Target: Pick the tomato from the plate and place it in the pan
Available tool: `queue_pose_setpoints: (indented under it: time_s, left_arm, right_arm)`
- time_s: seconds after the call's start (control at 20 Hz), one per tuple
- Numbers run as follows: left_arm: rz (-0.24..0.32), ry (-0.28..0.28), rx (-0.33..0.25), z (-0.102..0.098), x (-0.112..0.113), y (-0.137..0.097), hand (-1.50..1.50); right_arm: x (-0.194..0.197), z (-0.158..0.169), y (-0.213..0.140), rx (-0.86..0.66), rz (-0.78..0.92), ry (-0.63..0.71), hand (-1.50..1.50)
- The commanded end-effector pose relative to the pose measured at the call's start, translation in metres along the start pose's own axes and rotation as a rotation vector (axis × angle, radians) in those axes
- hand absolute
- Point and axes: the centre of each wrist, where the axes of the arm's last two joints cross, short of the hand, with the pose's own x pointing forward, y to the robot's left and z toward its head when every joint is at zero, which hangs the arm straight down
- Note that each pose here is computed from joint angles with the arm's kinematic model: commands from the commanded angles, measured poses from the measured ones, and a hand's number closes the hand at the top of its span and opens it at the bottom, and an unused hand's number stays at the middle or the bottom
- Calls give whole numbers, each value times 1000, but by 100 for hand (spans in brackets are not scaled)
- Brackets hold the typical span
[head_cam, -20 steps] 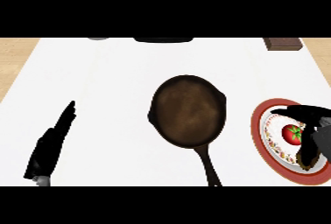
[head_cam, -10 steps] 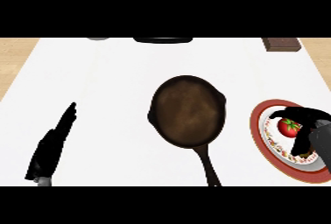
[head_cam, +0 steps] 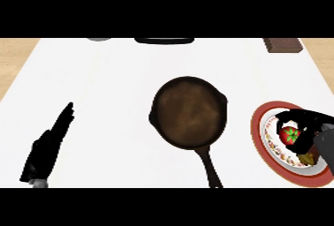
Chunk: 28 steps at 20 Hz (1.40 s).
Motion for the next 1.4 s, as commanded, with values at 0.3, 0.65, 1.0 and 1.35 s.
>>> queue_pose_setpoints:
  time_s: [0.3,0.65,1.0,1.35]
  left_arm:
    - [-3,-2,-3,-4,6,-11,0]
    - [-13,-1,2,5,-8,-6,0]
    - [-25,-3,9,0,11,-14,0]
    - [2,7,5,-9,-3,0,0]
  right_arm:
    - [-8,-4,-15,-257,112,-134,150]
    - [2,31,-64,-752,141,-330,150]
    - [59,49,-85,-1065,180,-669,150]
    - [136,63,-94,-990,82,-820,150]
